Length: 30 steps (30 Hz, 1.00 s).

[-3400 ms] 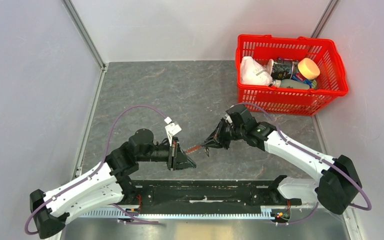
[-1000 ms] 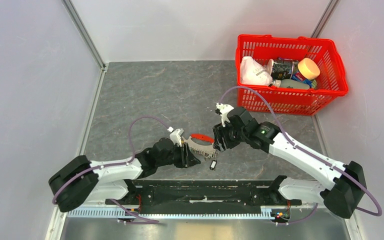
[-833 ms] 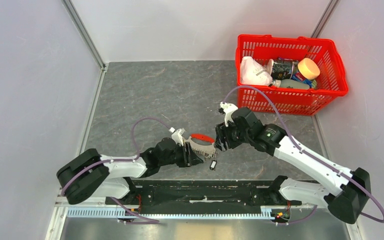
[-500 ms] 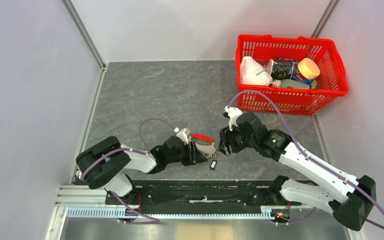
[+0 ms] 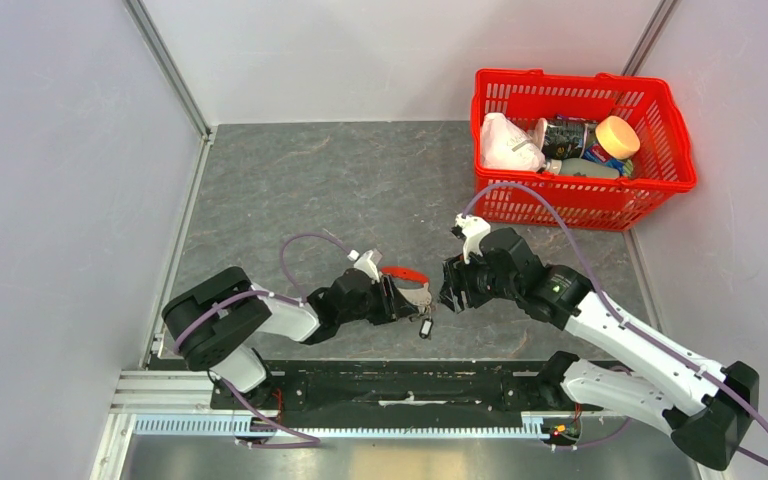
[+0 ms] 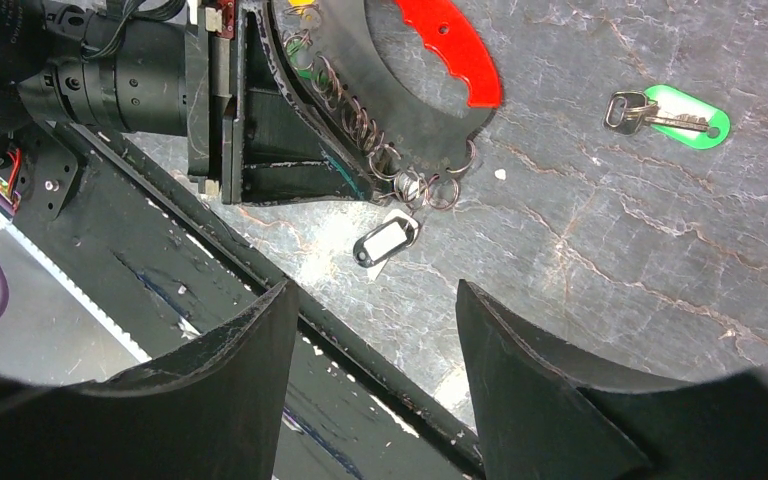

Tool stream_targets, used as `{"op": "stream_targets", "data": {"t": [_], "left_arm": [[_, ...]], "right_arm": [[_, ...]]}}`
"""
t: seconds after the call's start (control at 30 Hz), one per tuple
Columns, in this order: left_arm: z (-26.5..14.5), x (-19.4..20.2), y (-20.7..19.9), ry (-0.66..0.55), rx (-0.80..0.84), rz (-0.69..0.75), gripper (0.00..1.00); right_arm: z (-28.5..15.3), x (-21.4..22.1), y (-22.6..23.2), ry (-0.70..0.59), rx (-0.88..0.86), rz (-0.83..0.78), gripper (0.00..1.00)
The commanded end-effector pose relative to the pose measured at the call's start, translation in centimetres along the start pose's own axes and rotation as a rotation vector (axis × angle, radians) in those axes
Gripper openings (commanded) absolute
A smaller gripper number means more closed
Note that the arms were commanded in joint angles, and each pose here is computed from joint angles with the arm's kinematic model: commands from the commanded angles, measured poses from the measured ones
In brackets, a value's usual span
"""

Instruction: Put the keys on the keyring

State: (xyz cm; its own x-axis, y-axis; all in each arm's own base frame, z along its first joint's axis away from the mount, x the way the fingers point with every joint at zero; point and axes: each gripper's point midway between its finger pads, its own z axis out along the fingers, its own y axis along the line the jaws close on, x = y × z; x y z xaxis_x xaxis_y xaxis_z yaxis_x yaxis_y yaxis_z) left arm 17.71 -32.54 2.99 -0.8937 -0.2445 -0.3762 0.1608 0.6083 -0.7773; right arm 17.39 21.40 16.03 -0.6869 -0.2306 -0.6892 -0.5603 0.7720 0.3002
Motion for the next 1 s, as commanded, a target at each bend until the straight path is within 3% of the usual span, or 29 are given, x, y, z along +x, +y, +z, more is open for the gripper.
{"op": "stream_targets", "data": {"t": [0.0, 0.47, 0.67, 0.97], "left_arm": [[0.5, -1.6, -0.4, -0.086, -0.019, -0.024, 0.47], [-1.4, -3.2, 0.8, -0.222, -0.060, -0.045, 0.40], [-3.3, -4.9, 1.2, -0.291, -0.115, 0.022, 0.40], [-5.7, -6.9, 1.7, -0.340, -0.149, 0.039, 0.39]], "right_arm": [[-0.2, -1.0, 0.4, -0.055, -0.017, 0.005, 0.67], [-0.3, -1.0, 0.2, -0.064, -0.007, 0.010, 0.67], [-0.4, -1.1, 0.3, -0.069, -0.011, 0.014, 0.67], [1.9, -0.4, 0.7, 0.000, -0.032, 0.061, 0.66]]}}
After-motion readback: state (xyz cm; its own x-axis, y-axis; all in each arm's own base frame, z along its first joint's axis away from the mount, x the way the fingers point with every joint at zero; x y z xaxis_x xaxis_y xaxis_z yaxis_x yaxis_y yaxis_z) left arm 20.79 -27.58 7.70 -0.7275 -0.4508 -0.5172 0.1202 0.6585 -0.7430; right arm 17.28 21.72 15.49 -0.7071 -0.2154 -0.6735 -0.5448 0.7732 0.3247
